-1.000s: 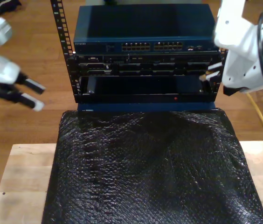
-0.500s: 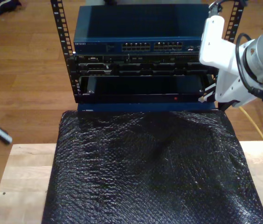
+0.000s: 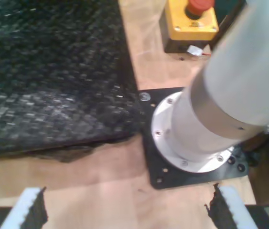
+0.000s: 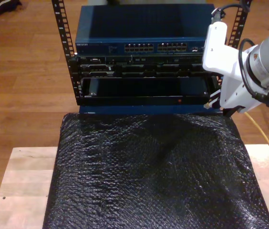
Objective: Grab the cable and plug it in
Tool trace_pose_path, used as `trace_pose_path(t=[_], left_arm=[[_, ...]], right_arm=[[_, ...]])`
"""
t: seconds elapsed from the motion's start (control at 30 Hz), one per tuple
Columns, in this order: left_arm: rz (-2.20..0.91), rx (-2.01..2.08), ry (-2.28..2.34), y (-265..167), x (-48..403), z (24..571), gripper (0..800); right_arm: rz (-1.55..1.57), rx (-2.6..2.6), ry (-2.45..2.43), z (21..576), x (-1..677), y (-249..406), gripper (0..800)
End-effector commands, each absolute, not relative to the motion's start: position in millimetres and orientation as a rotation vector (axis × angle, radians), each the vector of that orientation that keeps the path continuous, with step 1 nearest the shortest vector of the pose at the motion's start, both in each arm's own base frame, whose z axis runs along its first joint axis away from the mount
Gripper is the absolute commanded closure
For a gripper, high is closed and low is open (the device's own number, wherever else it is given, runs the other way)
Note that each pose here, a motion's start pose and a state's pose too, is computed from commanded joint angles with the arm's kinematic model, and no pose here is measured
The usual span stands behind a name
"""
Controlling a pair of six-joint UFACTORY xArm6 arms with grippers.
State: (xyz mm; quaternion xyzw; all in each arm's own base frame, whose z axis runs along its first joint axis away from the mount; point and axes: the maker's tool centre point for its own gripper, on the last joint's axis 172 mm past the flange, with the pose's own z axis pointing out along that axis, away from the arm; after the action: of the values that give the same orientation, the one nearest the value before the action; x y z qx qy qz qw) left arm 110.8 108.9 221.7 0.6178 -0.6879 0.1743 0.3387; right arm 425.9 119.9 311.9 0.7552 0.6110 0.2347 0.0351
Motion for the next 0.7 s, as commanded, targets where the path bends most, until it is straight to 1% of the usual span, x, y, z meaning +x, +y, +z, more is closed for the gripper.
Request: trace_pose_path(t=[0.1, 0.17, 0.33, 0.5, 0.6, 0.7], left_arm=[[0.432, 1.548, -1.78, 106.9, 79.4, 207.3, 2], [0.422, 1.513, -1.786, 104.8, 67.0, 198.1, 2], [0.453, 1.491, -1.822, 104.6, 45.9, 168.2, 2], [0.47, 1.47, -1.835, 95.4, 20.9, 137.5, 1], [0.501, 1.496, -1.819, 88.4, 13.7, 125.5, 1], [0.498, 1.524, -1.839, 93.5, 13.1, 117.1, 1]], right_arm=[[0.708, 2.328, 1.882, 306.7, 423.5, 119.5, 800], [0.699, 2.342, 1.88, 303.0, 421.4, 119.4, 800], [0.665, 2.37, 1.883, 288.9, 419.7, 119.5, 800], [0.652, 2.379, 1.886, 285.2, 417.9, 119.3, 800], [0.629, 2.404, 1.879, 275.1, 413.2, 118.2, 800], [0.618, 2.407, 1.882, 271.1, 411.2, 117.6, 800]])
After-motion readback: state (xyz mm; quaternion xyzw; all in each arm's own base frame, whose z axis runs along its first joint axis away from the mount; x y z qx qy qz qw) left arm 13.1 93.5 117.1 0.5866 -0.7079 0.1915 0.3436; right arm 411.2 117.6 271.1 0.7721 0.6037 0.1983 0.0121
